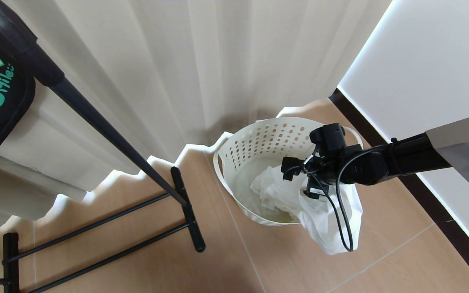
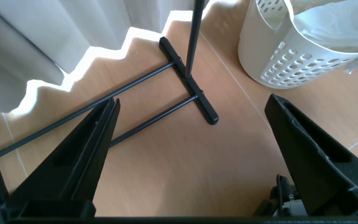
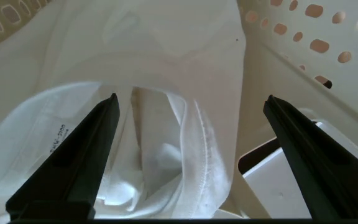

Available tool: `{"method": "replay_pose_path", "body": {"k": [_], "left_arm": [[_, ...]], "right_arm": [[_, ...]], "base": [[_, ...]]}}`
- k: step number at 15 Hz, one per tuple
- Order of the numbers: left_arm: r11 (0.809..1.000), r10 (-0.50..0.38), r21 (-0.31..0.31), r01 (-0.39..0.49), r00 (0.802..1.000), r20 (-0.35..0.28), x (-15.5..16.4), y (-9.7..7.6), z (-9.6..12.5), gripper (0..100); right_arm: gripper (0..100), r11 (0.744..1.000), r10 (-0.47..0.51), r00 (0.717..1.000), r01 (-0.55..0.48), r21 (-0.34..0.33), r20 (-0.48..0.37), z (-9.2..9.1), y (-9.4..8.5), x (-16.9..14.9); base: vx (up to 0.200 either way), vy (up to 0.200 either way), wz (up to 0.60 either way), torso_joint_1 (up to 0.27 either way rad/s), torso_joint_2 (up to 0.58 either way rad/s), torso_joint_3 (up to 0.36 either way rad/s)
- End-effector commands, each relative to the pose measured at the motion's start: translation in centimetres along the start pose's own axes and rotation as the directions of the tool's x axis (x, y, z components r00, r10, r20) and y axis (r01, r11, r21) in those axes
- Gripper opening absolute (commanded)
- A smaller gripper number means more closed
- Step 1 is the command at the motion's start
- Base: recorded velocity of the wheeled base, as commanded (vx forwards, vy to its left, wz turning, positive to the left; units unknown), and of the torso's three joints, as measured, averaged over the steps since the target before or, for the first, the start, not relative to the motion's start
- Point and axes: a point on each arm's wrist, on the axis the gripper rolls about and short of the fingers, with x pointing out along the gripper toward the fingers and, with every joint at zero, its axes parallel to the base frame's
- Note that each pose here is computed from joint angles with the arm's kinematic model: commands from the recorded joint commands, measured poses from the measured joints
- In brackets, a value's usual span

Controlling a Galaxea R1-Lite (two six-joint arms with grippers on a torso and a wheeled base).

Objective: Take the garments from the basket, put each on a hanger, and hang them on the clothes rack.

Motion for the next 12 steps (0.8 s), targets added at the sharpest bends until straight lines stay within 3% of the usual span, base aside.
{"method": "replay_pose_path", "body": {"k": [1, 12], "left_arm": [[1.0, 0.0, 0.0, 0.0, 1.0, -0.001, 0.0, 0.0, 0.0, 100], [1.0, 0.0, 0.0, 0.0, 1.0, -0.001, 0.0, 0.0, 0.0, 100]], "right_arm": [[100, 1.0, -0.006, 1.0, 0.006, 0.002, 0.003, 0.3, -0.2, 0.8], [100, 0.999, -0.036, 0.999, 0.035, 0.018, 0.024, 1.5, -0.9, 2.8]], "base": [[0.0, 0.0, 0.0, 0.0, 0.0, 0.0], [0.0, 0.0, 0.0, 0.0, 0.0, 0.0]]}}
